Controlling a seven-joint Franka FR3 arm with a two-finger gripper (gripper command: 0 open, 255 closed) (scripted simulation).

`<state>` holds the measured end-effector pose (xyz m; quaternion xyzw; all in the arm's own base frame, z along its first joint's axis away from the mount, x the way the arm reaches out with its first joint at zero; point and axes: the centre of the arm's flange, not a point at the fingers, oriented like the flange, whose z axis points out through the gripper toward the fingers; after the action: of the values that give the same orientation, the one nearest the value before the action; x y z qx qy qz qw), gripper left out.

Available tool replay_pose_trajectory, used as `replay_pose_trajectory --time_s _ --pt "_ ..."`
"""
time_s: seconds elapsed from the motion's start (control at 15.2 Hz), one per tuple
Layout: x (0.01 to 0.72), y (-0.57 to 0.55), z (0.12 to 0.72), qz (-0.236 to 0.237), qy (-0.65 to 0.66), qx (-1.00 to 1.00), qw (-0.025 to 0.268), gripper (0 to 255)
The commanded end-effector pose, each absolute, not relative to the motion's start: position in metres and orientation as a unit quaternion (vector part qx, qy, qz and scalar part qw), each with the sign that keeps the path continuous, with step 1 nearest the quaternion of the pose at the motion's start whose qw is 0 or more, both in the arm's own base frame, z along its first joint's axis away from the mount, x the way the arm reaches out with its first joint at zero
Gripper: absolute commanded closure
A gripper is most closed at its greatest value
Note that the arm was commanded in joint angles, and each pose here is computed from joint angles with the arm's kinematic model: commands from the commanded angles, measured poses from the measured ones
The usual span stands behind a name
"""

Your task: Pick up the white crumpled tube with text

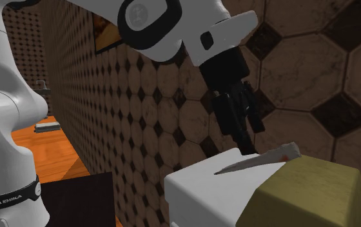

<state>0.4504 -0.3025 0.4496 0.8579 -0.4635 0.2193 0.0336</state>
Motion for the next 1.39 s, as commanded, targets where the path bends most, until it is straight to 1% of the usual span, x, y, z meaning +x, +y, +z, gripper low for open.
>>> replay_pose_trajectory --time_s 0.0,0.4,0.53,0.59,1.19,1.32 --pt "0.452 -0.308 0.446 0.224 -0.469 0.853 0.035 0" --pt "0.452 -0.308 0.411 0.224 -0.469 0.853 0.035 0" --pt "0.452 -0.308 0.411 0.224 -0.469 0.853 0.035 0" --pt "0.452 -0.308 0.411 0.224 -0.469 0.853 0.035 255" --pt "0.452 -0.308 0.411 0.224 -0.469 0.853 0.035 255" --pt "0.452 -0.308 0.422 0.224 -0.469 0.853 0.035 255"
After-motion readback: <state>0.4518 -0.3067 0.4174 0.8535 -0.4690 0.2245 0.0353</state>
